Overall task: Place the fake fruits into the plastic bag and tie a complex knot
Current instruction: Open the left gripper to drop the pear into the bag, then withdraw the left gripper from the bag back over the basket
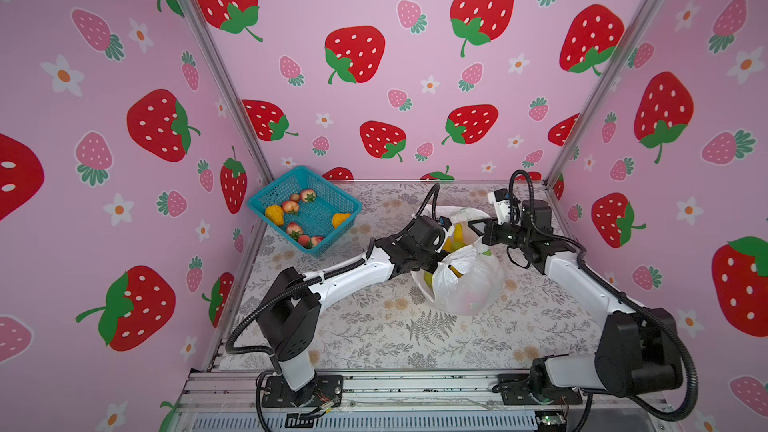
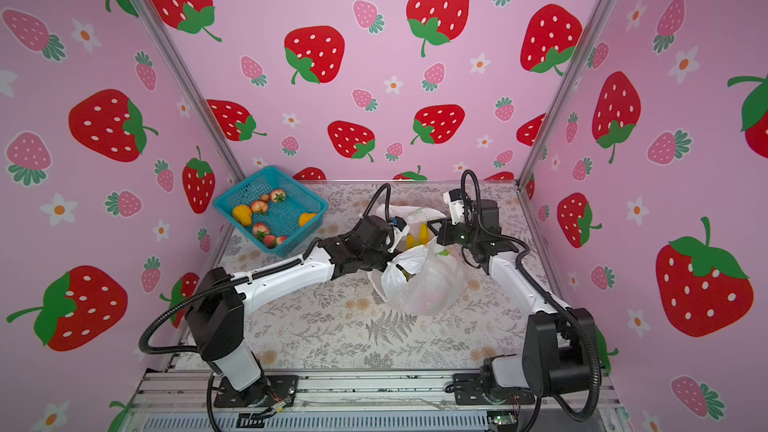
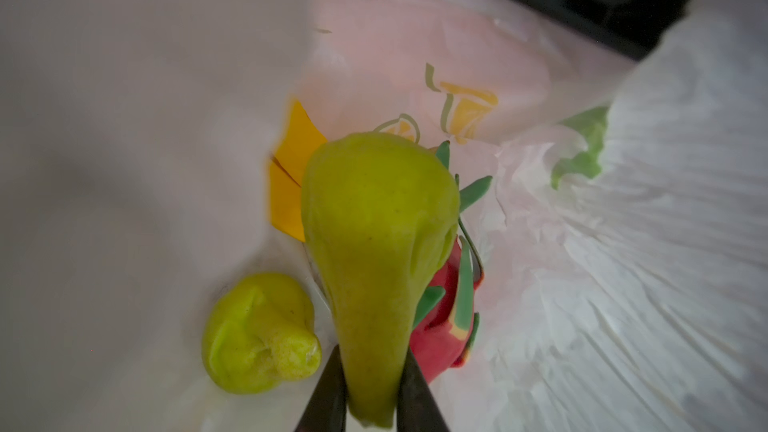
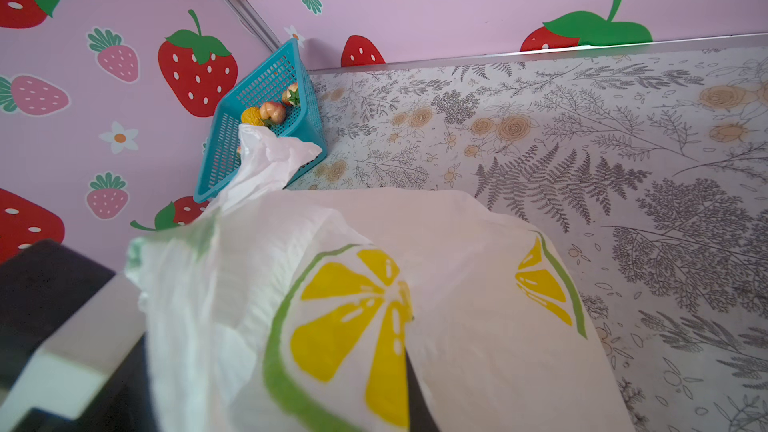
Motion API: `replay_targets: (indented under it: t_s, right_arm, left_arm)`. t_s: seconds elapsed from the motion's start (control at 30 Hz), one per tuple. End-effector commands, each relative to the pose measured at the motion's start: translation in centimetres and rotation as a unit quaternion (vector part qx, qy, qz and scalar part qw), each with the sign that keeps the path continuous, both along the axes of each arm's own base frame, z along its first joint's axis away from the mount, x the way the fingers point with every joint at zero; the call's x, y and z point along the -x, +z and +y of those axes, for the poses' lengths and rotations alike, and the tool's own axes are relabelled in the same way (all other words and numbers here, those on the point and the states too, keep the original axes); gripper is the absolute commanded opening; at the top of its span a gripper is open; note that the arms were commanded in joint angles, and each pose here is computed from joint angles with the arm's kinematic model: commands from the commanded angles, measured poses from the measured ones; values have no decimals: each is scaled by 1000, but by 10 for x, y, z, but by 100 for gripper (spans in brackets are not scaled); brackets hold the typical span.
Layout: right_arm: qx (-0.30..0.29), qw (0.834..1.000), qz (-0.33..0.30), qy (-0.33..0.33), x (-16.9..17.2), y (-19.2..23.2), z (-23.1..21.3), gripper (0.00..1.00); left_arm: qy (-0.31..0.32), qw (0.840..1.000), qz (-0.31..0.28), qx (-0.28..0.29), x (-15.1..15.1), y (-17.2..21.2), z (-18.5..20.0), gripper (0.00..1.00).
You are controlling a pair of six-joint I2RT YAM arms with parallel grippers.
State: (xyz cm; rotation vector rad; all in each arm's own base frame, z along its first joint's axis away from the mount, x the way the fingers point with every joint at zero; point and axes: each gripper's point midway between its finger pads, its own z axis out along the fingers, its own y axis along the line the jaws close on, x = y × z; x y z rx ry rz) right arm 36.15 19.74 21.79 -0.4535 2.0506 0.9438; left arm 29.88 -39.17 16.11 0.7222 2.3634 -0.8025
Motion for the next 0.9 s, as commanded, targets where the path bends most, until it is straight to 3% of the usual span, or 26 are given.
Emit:
replay_targets:
  t_s: [0.0, 0.37, 0.63, 0.87]
  right_arm:
    - [0, 1000, -25, 3, 4, 19, 1, 9]
    - [6, 1000, -23, -1, 4, 14, -1, 9]
    - [9, 1000, -25, -3, 4, 13, -2, 9]
    - [11, 1000, -26, -5, 2, 12, -3, 9]
  left_arm:
    - [32, 999, -23, 19, -19, 12, -9, 25]
    - [34, 999, -30, 16, -11, 13, 5, 43]
    - [31, 996, -75, 34, -2, 57, 35, 46]
    - [51, 989, -108, 92, -1, 114, 78, 48]
